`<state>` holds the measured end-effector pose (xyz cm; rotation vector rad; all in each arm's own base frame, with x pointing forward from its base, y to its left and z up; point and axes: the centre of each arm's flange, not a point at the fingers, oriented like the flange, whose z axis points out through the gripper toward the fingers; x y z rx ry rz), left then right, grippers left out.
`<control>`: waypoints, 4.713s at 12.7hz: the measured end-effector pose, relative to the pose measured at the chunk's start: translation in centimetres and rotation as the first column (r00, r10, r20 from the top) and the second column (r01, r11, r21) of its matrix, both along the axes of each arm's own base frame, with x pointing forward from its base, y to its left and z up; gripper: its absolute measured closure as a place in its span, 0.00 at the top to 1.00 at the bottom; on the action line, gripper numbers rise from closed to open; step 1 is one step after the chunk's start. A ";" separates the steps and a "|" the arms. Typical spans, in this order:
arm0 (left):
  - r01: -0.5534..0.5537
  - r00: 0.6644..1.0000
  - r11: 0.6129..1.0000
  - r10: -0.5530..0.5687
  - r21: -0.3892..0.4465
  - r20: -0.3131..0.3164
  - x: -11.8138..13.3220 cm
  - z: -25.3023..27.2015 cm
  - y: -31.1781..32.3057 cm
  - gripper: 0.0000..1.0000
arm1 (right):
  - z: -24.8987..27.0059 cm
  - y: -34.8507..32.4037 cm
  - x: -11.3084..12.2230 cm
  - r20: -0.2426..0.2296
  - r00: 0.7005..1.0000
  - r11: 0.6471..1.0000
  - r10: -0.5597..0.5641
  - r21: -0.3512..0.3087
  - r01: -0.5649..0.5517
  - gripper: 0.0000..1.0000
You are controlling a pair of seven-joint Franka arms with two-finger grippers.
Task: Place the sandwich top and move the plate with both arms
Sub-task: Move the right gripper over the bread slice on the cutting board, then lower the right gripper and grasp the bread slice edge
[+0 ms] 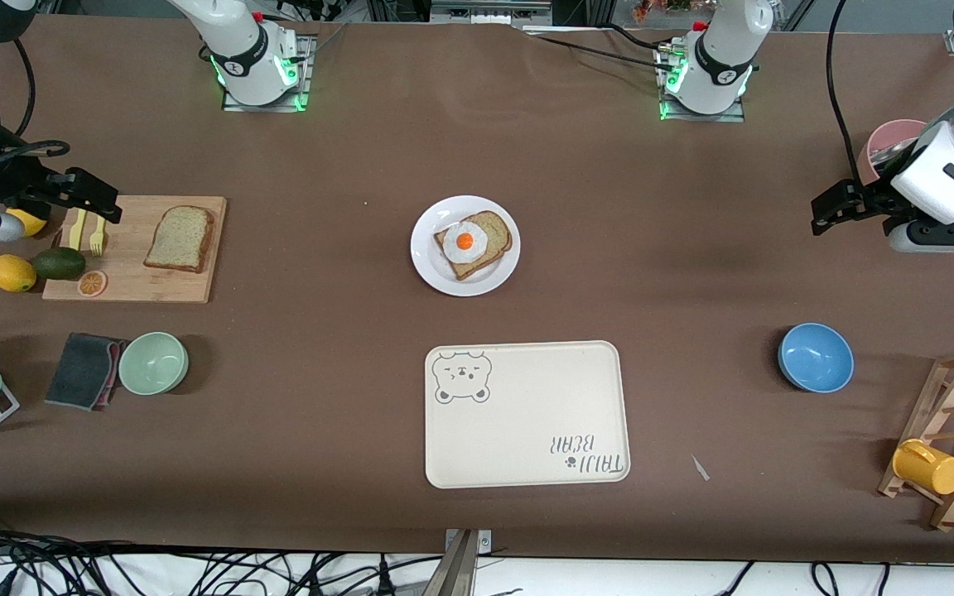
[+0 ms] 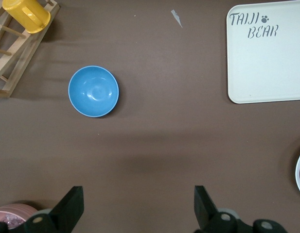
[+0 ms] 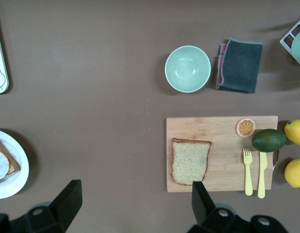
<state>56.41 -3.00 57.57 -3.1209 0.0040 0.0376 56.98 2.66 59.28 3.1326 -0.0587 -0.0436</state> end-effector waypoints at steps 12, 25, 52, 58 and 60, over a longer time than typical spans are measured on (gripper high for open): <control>-0.006 1.000 1.000 0.006 0.000 0.000 0.0 0.0 0.3 1.00 | -0.2 0.1 0.0 -0.005 1.000 1.000 0.002 0.000 -0.002 1.00; -0.003 1.000 1.000 0.003 -0.002 -0.017 0.7 -1.6 0.1 1.00 | -16.9 0.4 -0.3 -0.053 0.998 1.000 0.016 -0.018 -0.017 1.00; -0.002 1.000 1.000 0.002 -0.002 -0.012 0.9 -1.7 -0.3 1.00 | -39.3 -2.2 -7.1 -0.191 0.967 0.944 -0.168 -0.314 0.102 0.65; -0.003 1.000 1.000 0.003 -0.002 -0.012 0.9 -1.7 -0.3 1.00 | -39.7 -2.4 -7.2 -0.196 0.966 0.943 -0.166 -0.319 0.098 0.52; -0.003 1.000 1.000 0.003 -0.002 -0.012 0.9 -1.7 -0.3 1.00 | -40.0 -2.7 -7.3 -0.201 0.964 0.941 -0.172 -0.322 0.100 0.51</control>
